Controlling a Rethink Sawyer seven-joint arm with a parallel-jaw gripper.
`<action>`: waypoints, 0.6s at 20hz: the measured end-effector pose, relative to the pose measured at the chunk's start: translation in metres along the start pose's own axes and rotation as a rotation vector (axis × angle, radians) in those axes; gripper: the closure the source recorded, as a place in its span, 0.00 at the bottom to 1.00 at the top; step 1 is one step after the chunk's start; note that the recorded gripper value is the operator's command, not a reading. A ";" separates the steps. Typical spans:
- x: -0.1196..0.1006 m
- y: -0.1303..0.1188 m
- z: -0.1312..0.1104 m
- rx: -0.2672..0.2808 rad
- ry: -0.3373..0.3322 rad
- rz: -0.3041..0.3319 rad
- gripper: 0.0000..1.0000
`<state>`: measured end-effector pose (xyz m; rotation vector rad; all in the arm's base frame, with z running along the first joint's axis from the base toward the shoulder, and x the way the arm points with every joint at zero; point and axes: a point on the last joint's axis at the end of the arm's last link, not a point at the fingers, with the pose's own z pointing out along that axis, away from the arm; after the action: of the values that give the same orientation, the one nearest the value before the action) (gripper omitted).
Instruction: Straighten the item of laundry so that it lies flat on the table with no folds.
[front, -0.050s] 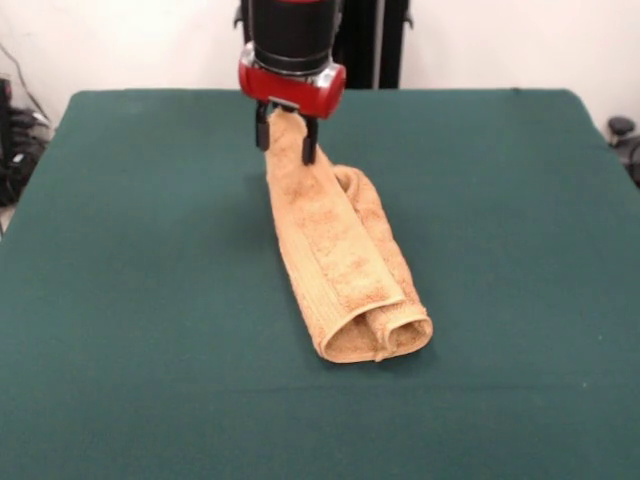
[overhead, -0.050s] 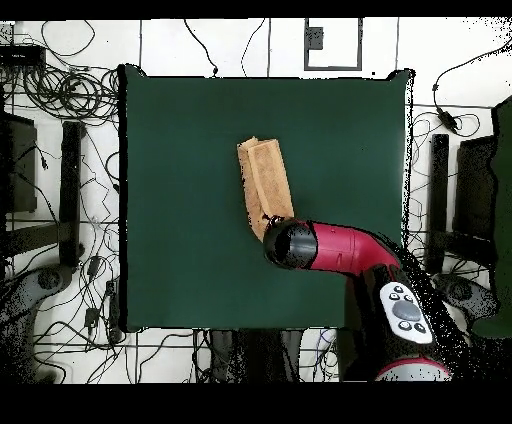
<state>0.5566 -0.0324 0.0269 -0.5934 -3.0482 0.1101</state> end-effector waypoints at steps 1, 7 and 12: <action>0.000 0.000 0.002 -0.006 0.004 -0.007 0.00; 0.003 -0.003 0.011 -0.031 0.044 -0.041 0.00; 0.009 -0.007 0.019 -0.040 0.101 -0.067 0.00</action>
<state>0.5444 -0.0367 0.0092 -0.4821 -2.9747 0.0165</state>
